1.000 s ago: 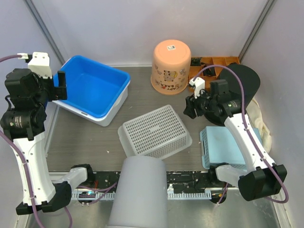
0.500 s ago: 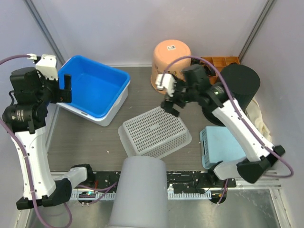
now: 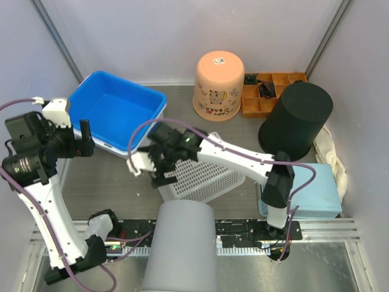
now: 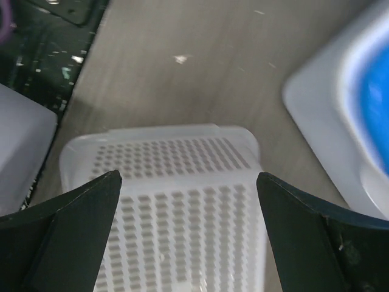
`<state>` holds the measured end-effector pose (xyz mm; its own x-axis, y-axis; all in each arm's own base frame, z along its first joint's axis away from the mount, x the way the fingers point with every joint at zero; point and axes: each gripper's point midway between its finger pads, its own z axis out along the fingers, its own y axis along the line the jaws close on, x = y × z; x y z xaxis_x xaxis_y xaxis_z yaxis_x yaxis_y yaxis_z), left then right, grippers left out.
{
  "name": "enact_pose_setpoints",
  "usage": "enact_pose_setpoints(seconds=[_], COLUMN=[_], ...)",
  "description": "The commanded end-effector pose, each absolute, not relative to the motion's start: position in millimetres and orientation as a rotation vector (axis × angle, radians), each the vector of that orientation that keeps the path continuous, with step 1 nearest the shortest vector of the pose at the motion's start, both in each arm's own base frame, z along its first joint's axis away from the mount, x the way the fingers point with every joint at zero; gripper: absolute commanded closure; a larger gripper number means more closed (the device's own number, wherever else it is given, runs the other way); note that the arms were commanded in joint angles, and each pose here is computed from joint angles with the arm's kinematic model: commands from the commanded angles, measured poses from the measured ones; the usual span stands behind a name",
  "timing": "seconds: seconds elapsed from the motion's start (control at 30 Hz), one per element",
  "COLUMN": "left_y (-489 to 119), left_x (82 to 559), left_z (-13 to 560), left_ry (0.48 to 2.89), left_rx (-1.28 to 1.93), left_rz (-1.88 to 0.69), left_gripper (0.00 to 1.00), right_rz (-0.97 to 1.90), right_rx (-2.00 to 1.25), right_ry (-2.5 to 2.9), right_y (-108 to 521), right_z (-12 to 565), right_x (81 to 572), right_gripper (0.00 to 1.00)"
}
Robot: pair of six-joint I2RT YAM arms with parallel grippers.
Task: Turn the large container upside down
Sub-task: Turn the container upside down at the center of the board, then move the container to the center of the board.
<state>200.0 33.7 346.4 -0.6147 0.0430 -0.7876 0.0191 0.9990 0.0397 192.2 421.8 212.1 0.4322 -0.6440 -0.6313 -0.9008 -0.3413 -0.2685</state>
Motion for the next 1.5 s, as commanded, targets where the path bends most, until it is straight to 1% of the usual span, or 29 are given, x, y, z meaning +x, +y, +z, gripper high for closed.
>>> enact_pose_setpoints(seconds=[0.0,0.13,0.3,0.4,0.5,0.6,0.7,0.87,0.97,1.03,1.1,1.17,1.23,1.3,1.33,1.4,1.47], left_y=[20,13,9,9,10,12,13,22,33,37,38,38,32,20,13,8,7], left_x=[186,182,180,179,181,183,185,189,194,198,203,211,219,226,228,238,249], left_z=[350,342,332,326,321,318,315,307,304,302,305,311,317,327,327,327,330], left_ry=[2.185,2.217,2.232,2.249,2.256,2.257,2.261,2.284,2.291,2.299,2.303,2.314,2.349,2.386,2.423,2.479,2.501], left_rx=[0.034,0.047,0.057,0.053,0.049,0.042,0.038,0.013,-0.028,-0.043,-0.040,-0.013,0.052,0.180,0.237,0.297,0.299], left_rz=[-0.078,-0.125,-0.154,-0.161,-0.163,-0.164,-0.159,-0.128,-0.082,-0.070,-0.077,-0.112,-0.192,-0.338,-0.430,-0.560,-0.549], left_gripper=[0.02,0.02,0.02,0.02,0.02,0.02,0.02,0.02,0.02,0.02,0.02,0.02,0.02,0.02,0.02,0.02,0.02], right_rz=[0.597,0.568,0.370,0.251,0.160,0.110,0.064,-0.015,-0.101,-0.109,-0.079,-0.110,-0.190,-0.270,-0.244,-0.115,0.022], right_rx=[-2.210,-2.274,-2.386,-2.413,-2.411,-2.330,-2.253,-2.171,-2.048,-1.948,-1.840,-1.705,-1.580,-1.453,-1.426,-1.402,-1.465], right_ry=[1.129,1.153,1.217,1.274,1.402,1.515,1.556,1.560,1.563,1.550,1.527,1.525,1.547,1.596,1.624,1.643,1.663], right_y=[447,445,417,389,358,336,323,320,327,338,352,364,367,357,355,358,352], right_z=[189,149,105,91,78,78,85,94,102,117,140,165,191,217,227,255,266], right_x=[158,155,177,204,245,290,322,348,372,385,393,409,432,450,449,431,397], right_gripper=[0.00,0.00,0.00,0.00,0.00,0.00,0.00,0.00,0.00,0.00,0.00,0.00,0.00,0.00,0.00,0.00,0.00])
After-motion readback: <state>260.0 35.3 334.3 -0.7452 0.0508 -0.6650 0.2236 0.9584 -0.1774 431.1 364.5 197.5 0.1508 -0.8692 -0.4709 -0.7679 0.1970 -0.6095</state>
